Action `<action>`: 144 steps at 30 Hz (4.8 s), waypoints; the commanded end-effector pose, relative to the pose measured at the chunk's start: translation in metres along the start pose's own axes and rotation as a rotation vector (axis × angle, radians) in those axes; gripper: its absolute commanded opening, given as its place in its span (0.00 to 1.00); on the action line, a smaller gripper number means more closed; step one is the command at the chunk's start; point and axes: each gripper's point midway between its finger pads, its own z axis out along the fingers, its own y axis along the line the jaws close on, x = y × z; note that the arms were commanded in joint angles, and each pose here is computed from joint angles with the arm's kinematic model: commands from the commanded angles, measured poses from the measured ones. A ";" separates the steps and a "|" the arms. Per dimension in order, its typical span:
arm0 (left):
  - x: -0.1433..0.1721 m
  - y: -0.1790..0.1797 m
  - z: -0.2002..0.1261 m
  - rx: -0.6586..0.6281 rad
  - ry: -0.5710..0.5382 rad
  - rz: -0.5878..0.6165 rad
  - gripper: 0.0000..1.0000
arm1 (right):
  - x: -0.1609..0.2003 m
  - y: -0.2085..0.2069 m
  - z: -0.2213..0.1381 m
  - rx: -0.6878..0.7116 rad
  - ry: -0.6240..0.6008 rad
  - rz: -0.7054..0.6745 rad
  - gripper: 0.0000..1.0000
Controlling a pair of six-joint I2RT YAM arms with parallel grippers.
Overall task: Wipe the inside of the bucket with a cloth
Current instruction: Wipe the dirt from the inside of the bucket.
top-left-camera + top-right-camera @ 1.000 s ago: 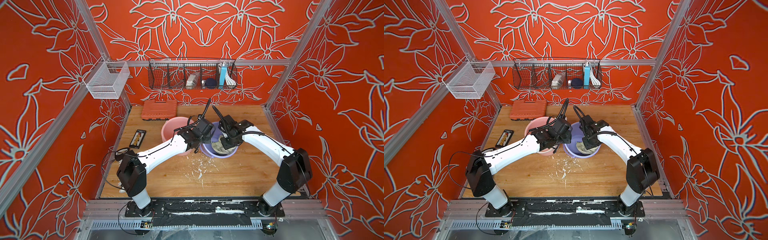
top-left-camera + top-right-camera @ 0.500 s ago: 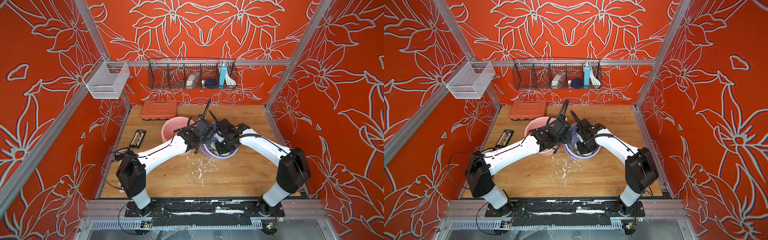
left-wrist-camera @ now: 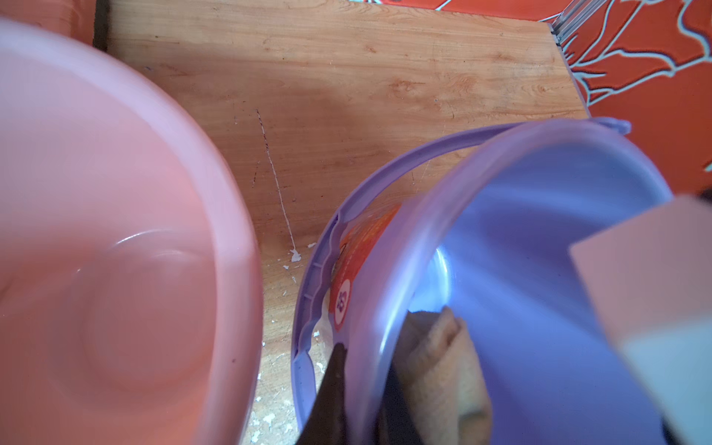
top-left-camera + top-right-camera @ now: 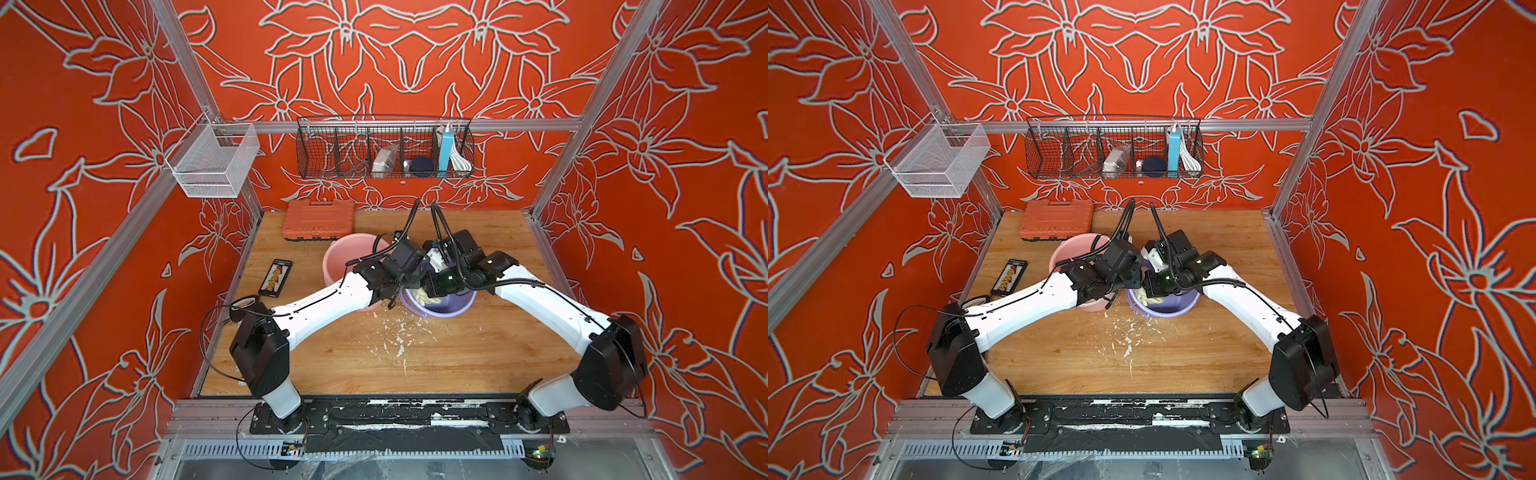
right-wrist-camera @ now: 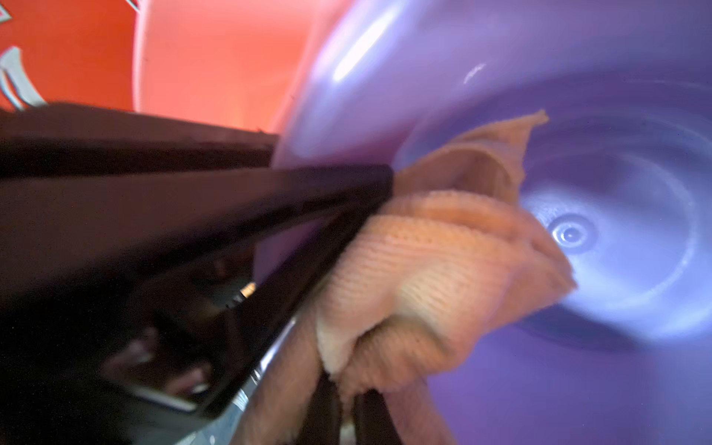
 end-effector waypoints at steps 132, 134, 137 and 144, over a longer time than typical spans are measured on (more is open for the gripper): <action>-0.041 0.012 -0.044 -0.050 -0.042 0.028 0.00 | -0.010 -0.108 -0.098 0.866 0.070 -0.085 0.00; -0.042 0.011 -0.045 -0.046 -0.049 0.031 0.00 | 0.009 -0.101 -0.085 0.783 0.141 -0.057 0.00; -0.045 0.008 -0.045 -0.025 -0.065 0.022 0.00 | 0.037 -0.087 -0.066 0.638 0.227 -0.004 0.00; -0.042 -0.002 -0.045 0.031 -0.042 0.006 0.00 | 0.048 -0.043 -0.043 0.335 0.198 0.064 0.00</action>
